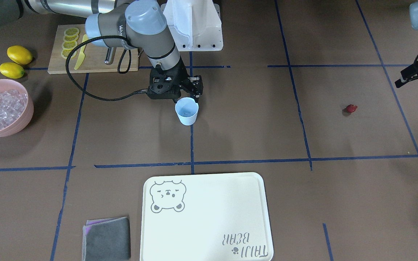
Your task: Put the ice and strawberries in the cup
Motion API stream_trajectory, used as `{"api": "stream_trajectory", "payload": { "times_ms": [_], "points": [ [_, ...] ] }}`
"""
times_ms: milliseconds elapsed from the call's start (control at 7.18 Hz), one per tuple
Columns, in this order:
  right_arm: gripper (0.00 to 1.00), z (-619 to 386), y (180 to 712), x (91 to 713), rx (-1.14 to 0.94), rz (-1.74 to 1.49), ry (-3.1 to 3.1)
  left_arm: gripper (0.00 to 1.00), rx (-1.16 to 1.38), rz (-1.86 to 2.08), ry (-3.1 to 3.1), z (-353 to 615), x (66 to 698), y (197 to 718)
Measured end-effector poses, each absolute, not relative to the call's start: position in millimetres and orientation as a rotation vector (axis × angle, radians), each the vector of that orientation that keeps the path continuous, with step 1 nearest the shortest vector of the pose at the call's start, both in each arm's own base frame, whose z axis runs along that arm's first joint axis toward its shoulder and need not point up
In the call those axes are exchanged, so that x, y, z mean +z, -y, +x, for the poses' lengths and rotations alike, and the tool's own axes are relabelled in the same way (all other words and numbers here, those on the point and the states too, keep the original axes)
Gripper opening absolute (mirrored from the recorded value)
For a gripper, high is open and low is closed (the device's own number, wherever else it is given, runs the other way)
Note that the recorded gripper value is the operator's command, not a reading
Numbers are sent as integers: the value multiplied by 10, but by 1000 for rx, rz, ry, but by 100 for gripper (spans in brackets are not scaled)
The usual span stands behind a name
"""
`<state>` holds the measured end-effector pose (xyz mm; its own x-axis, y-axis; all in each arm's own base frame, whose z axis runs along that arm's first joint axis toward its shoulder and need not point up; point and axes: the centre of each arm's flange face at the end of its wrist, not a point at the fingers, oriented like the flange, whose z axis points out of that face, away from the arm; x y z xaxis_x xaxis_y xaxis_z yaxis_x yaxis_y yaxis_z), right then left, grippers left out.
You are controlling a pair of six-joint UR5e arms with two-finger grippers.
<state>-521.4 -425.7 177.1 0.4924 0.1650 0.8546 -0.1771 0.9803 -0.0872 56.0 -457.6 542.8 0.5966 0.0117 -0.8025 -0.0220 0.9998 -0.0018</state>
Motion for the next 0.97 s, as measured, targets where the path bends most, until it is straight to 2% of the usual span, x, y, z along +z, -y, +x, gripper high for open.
{"api": "stream_trajectory", "payload": {
  "times_ms": [278, 557, 696, 974],
  "points": [
    [74, -4190, 4487, 2362, 192, -3, 1029, 100, 21, -8, -932, 559, 5402, 4572],
    [77, -3005, 4581, 3276, 101, 47, 961, 100, 21, -6, -933, 558, 5388, 4569],
    [97, -2513, 4541, 3781, 2, 100, 897, 100, 22, -4, -933, 556, 5377, 4568],
    [96, -1847, 4404, 4559, -226, 182, 781, 100, 22, 0, -934, 549, 5347, 4556]
  ]
}}
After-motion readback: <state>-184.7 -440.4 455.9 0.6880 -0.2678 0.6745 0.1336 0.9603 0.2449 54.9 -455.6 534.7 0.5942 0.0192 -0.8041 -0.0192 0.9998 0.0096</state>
